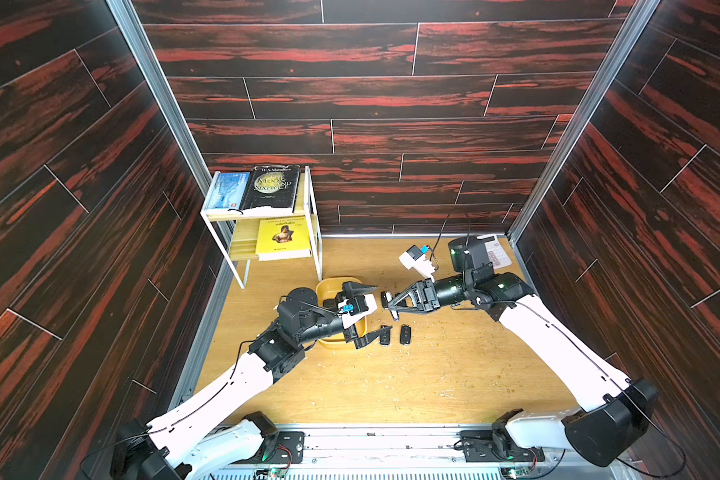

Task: Place the car key into the storage box
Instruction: Pick up the car key from the center of the board.

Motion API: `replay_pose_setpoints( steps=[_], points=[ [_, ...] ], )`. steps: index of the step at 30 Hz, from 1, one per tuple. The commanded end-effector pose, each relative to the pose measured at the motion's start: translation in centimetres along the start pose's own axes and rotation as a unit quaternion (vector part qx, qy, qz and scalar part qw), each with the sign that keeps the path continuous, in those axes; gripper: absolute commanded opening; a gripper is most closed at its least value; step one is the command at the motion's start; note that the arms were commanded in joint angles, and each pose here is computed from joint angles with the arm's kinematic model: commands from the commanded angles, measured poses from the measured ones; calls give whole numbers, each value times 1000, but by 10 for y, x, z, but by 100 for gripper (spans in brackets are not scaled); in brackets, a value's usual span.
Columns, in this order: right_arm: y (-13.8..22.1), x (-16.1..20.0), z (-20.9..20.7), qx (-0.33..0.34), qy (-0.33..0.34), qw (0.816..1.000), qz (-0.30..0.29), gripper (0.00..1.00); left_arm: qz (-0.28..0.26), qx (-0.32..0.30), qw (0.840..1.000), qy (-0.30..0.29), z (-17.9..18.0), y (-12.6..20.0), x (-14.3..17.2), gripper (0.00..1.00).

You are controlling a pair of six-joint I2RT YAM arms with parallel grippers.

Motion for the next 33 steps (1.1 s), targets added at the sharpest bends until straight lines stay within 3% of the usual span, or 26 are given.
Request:
replay_pose_setpoints(
  steps=[1,11,16,21,29,32,33],
  points=[
    [-8,1,1,-18,2,1000,7,36,-23,5,1000,-12,0,-3,-20,97],
    [-15,4,-5,-19,-2,1000,12,36,-22,7,1000,-18,3,-8,-23,93],
    [-17,5,-8,-19,-4,1000,14,36,-16,9,1000,-16,2,-9,-22,84],
    [-17,5,-9,-18,-5,1000,14,36,-11,15,1000,-14,0,-9,-21,64],
    [-18,6,-12,-16,-9,1000,15,36,-14,10,1000,-17,1,-7,-24,57],
    [-18,5,-12,-15,-8,1000,15,43,-14,11,1000,-17,0,-7,-24,52],
    [-18,5,-12,-14,-8,1000,14,53,-14,12,1000,-16,0,-7,-24,51]
  ],
)
Point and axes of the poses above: each gripper's point midway between its finger pads, its own y axis back along the fingers, its own z axis along the line the jaws close on, x = y × z, the point moved 1 cm from there along y, back along the fingers, and after that the axes turned 12 degrees about y, right-handed, at the moved point
